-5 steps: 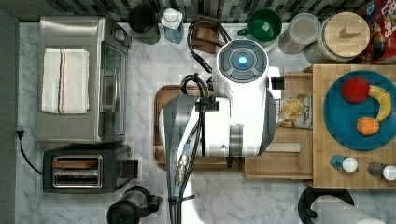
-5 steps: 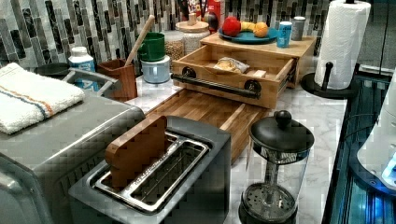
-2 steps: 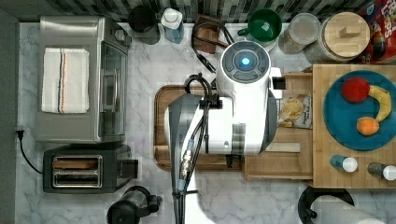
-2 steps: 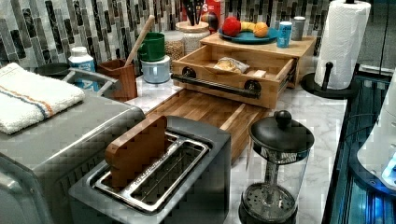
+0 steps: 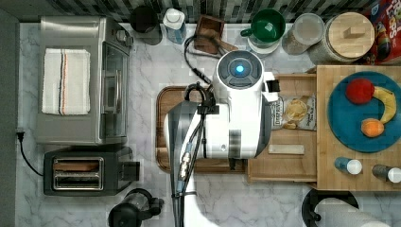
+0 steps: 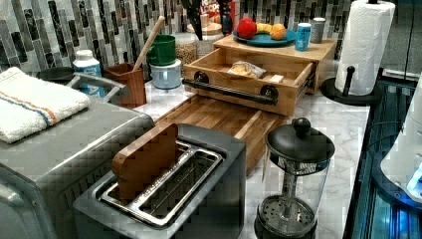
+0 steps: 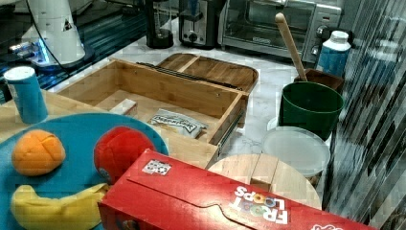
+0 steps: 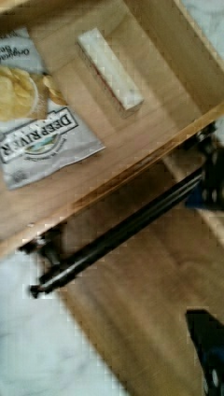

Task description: Close the drawer.

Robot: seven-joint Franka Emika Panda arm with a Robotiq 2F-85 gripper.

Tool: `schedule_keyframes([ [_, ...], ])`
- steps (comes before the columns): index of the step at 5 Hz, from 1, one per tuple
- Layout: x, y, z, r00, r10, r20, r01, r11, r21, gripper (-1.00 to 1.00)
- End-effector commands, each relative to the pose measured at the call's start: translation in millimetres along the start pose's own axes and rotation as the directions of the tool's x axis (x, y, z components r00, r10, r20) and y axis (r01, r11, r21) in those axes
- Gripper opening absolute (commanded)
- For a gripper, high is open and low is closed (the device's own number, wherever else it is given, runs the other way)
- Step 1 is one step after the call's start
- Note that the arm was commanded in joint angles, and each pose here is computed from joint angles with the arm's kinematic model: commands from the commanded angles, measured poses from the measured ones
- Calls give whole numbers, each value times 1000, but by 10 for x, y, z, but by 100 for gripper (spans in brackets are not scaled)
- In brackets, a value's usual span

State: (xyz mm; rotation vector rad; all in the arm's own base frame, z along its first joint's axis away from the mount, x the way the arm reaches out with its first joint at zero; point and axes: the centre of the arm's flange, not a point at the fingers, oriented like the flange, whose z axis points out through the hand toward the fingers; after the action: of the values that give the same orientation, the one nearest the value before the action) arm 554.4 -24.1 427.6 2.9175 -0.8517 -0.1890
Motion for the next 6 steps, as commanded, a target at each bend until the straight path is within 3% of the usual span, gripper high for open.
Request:
schedule_keyframes([
  [1,-654,-595,-195,866,-495,-66,483,864,-145,100],
  [2,-842,-630,-82,831,-543,-117,523,836,-165,87],
  [3,-829,-675,21,835,-545,-83,530,835,-148,-100],
  [4,-765,-694,287,828,-557,-57,549,828,-115,-100],
  [5,-842,-692,615,794,-591,-145,568,805,-171,-100],
  [6,-721,-646,900,791,-597,-132,581,801,-142,-100],
])
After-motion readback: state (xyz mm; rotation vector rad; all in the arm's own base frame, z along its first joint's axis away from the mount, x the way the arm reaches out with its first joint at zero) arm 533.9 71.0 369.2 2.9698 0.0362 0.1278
